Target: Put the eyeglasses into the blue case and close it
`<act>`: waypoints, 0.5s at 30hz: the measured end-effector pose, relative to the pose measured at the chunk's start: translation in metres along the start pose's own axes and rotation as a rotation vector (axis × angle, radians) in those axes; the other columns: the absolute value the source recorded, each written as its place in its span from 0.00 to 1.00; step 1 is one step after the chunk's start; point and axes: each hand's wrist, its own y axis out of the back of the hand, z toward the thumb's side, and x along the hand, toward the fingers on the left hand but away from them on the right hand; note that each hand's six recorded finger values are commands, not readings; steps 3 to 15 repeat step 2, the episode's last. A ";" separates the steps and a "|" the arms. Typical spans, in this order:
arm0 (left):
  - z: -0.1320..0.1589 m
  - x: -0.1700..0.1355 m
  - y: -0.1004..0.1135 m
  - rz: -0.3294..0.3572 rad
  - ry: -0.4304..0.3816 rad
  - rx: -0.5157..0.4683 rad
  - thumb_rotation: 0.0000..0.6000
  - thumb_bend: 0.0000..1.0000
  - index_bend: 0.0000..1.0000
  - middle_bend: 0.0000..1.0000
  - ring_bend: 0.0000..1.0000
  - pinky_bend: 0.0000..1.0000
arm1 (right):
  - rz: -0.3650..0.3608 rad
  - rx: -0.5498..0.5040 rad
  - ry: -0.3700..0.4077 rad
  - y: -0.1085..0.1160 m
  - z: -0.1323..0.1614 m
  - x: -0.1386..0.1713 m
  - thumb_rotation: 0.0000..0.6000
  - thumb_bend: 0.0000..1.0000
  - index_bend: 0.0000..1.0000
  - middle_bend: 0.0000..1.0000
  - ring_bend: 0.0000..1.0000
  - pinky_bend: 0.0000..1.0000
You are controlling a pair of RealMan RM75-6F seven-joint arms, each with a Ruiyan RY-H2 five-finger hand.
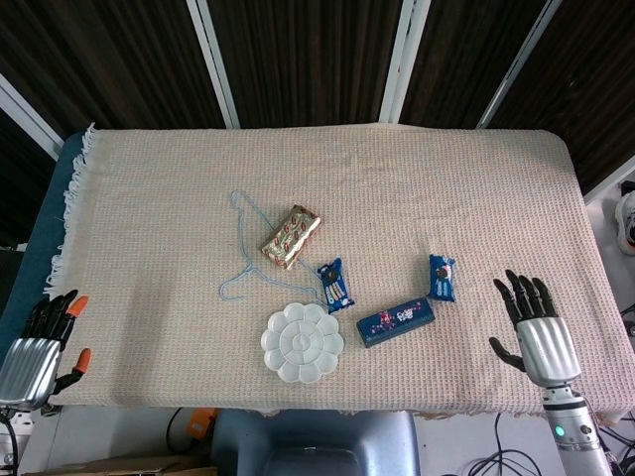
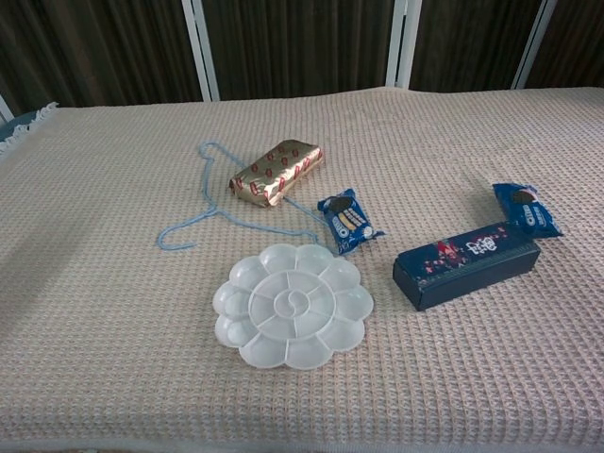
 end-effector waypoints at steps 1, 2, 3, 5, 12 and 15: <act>0.001 0.000 0.000 0.001 -0.002 -0.002 1.00 0.41 0.00 0.00 0.00 0.03 | 0.010 0.004 0.003 -0.002 0.001 0.000 1.00 0.37 0.08 0.00 0.00 0.00; 0.001 -0.001 0.001 0.003 -0.004 -0.003 1.00 0.41 0.00 0.00 0.00 0.03 | 0.020 0.007 0.006 -0.004 0.002 0.001 1.00 0.37 0.08 0.00 0.00 0.00; 0.001 -0.001 0.001 0.003 -0.004 -0.003 1.00 0.41 0.00 0.00 0.00 0.03 | 0.020 0.007 0.006 -0.004 0.002 0.001 1.00 0.37 0.08 0.00 0.00 0.00; 0.001 -0.001 0.001 0.003 -0.004 -0.003 1.00 0.41 0.00 0.00 0.00 0.03 | 0.020 0.007 0.006 -0.004 0.002 0.001 1.00 0.37 0.08 0.00 0.00 0.00; 0.001 -0.001 0.001 0.003 -0.004 -0.003 1.00 0.41 0.00 0.00 0.00 0.03 | 0.020 0.007 0.006 -0.004 0.002 0.001 1.00 0.37 0.08 0.00 0.00 0.00; 0.001 -0.001 0.001 0.003 -0.004 -0.003 1.00 0.41 0.00 0.00 0.00 0.03 | 0.020 0.007 0.006 -0.004 0.002 0.001 1.00 0.37 0.08 0.00 0.00 0.00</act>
